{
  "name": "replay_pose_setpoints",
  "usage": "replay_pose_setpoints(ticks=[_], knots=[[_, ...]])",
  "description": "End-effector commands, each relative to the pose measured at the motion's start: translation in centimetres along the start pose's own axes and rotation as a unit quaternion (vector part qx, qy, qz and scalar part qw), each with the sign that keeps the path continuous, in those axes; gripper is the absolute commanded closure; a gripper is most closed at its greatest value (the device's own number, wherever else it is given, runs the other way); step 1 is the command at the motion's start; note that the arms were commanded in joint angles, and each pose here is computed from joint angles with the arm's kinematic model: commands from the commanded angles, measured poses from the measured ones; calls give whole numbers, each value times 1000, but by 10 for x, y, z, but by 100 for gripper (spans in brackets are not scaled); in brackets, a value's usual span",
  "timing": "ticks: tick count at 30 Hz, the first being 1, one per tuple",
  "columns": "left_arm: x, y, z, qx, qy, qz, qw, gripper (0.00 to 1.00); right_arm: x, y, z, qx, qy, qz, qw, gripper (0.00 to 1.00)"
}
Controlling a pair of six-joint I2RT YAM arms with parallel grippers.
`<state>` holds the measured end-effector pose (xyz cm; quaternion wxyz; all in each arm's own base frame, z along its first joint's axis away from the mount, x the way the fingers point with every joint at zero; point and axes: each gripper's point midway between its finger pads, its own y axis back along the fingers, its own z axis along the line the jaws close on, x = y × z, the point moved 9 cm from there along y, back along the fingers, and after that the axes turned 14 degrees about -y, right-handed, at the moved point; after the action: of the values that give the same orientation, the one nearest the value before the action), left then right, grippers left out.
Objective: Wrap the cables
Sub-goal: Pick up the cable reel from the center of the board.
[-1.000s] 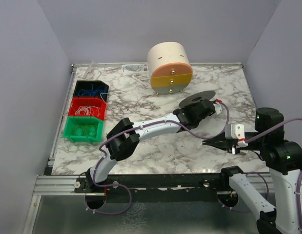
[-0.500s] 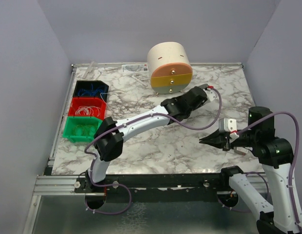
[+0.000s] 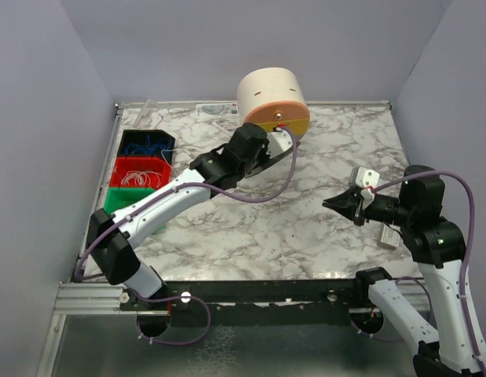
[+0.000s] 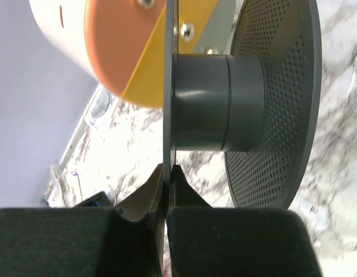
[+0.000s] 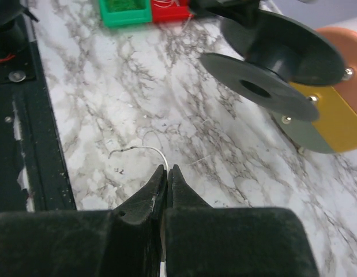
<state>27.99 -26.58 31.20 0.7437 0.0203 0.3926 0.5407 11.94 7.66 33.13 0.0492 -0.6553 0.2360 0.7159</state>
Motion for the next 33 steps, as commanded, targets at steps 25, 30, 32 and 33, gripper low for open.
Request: replay_pose_setpoints(ticks=[25,30,32,33], knots=[[43,66,-31,325,101,-144,929,100,-30,-29,-81,82,234,-15,969,99],[39,67,8,279,158,-144,936,100,-24,-19,-86,113,277,40,953,99],[37,68,13,296,187,-145,926,100,-23,-18,-89,125,281,50,950,99],[35,67,13,308,197,-146,919,100,-23,-19,-90,124,278,50,951,99]])
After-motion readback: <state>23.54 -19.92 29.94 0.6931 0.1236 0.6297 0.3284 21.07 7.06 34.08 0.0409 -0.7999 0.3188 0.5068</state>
